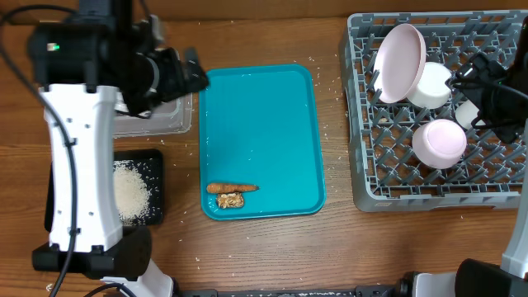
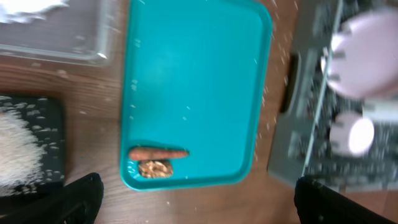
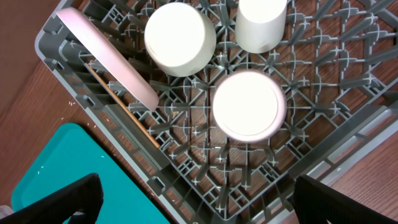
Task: Sort waste into correct bins and load items into the dishwasher
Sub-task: 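Move the left gripper from the bin over the carrot on the tray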
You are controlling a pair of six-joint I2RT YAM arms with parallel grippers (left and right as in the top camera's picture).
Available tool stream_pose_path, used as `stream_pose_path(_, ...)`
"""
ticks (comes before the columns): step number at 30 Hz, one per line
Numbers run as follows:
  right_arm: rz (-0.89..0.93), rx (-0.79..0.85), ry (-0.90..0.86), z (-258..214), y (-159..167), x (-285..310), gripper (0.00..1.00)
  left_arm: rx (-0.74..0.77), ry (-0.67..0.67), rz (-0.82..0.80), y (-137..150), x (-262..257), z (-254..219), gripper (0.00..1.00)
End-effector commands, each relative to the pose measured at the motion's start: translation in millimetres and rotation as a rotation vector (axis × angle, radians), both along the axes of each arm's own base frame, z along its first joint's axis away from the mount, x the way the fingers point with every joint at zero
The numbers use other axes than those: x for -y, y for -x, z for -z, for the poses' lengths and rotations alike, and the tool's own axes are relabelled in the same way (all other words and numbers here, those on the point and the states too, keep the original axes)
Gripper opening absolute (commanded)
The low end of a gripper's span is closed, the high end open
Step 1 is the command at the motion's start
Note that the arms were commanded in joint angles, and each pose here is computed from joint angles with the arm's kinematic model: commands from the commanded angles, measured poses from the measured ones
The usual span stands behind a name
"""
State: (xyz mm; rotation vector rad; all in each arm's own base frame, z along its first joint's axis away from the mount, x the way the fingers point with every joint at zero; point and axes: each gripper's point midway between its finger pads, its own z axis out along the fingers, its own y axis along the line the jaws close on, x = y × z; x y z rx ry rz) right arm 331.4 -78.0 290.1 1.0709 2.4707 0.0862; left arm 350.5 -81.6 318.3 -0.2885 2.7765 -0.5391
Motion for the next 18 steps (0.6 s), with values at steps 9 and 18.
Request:
stream_pose_path(9,0.006,0.015,0.012,-4.9,-0.2,1.8,1.0,-0.122,-0.1,0.238,21.7,52.9,55.2,1.0)
stream_pose_path(18,0.006,0.015,0.012,-4.9,-0.2,1.8,1.0,-0.193,-0.113,0.295,38.1,58.5,69.4,1.0)
